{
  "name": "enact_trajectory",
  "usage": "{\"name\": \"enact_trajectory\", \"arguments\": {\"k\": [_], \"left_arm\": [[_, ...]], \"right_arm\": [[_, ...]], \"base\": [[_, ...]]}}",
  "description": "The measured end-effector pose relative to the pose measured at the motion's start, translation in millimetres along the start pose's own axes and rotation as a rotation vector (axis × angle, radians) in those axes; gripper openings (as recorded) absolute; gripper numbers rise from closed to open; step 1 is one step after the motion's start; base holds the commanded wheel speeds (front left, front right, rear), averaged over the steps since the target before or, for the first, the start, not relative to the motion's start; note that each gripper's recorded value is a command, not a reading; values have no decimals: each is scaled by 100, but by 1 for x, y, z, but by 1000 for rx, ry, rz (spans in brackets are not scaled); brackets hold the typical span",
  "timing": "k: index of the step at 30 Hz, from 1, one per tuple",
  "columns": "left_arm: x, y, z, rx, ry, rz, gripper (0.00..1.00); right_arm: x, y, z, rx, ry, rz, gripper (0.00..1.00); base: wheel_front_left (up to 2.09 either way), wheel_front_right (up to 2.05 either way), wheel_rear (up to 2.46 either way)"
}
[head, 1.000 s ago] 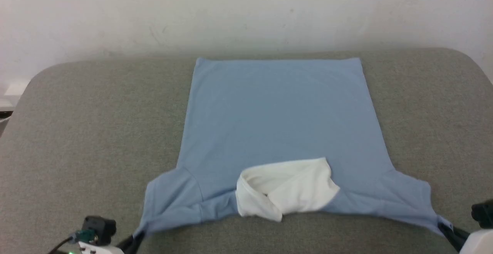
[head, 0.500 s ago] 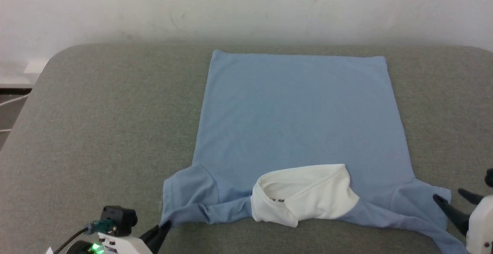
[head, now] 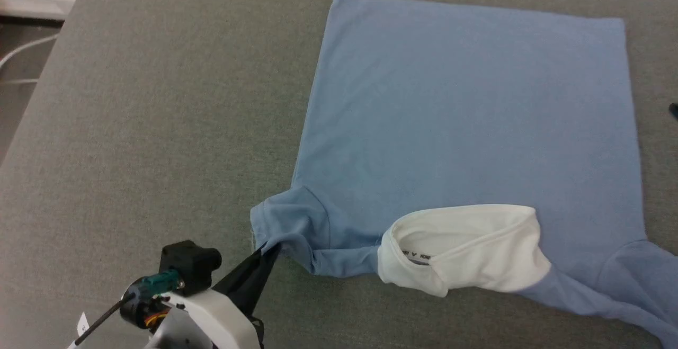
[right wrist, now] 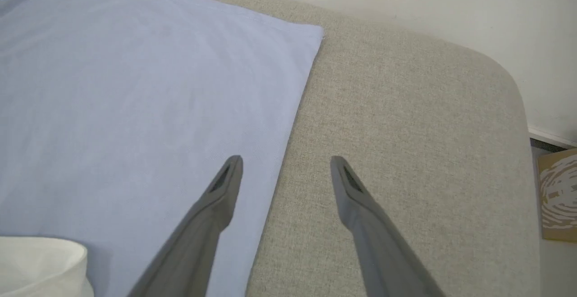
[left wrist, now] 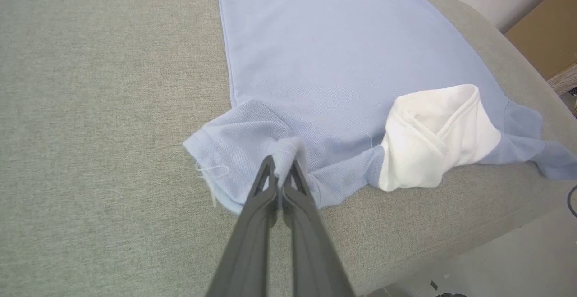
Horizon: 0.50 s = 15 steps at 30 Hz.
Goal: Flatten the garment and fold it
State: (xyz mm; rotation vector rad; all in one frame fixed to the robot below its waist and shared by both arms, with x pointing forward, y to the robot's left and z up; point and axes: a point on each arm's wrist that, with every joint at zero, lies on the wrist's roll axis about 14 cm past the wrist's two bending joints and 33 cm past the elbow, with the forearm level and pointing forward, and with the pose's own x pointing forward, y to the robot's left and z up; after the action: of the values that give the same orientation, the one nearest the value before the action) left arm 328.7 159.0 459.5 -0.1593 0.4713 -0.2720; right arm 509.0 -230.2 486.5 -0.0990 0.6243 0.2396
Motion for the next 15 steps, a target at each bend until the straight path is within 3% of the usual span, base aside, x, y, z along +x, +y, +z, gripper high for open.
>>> {"name": "enact_trajectory", "arguments": {"k": [7,15], "left_arm": [[16,0,-8,-41,15,38,0],[27,0,-19,-99,30,90,0]], "right_arm": [[69,-22,9,2,189,-83,100],[139,-31,25,46,272,-136,100]], "base": [[0,0,0],[0,0,0]]}}
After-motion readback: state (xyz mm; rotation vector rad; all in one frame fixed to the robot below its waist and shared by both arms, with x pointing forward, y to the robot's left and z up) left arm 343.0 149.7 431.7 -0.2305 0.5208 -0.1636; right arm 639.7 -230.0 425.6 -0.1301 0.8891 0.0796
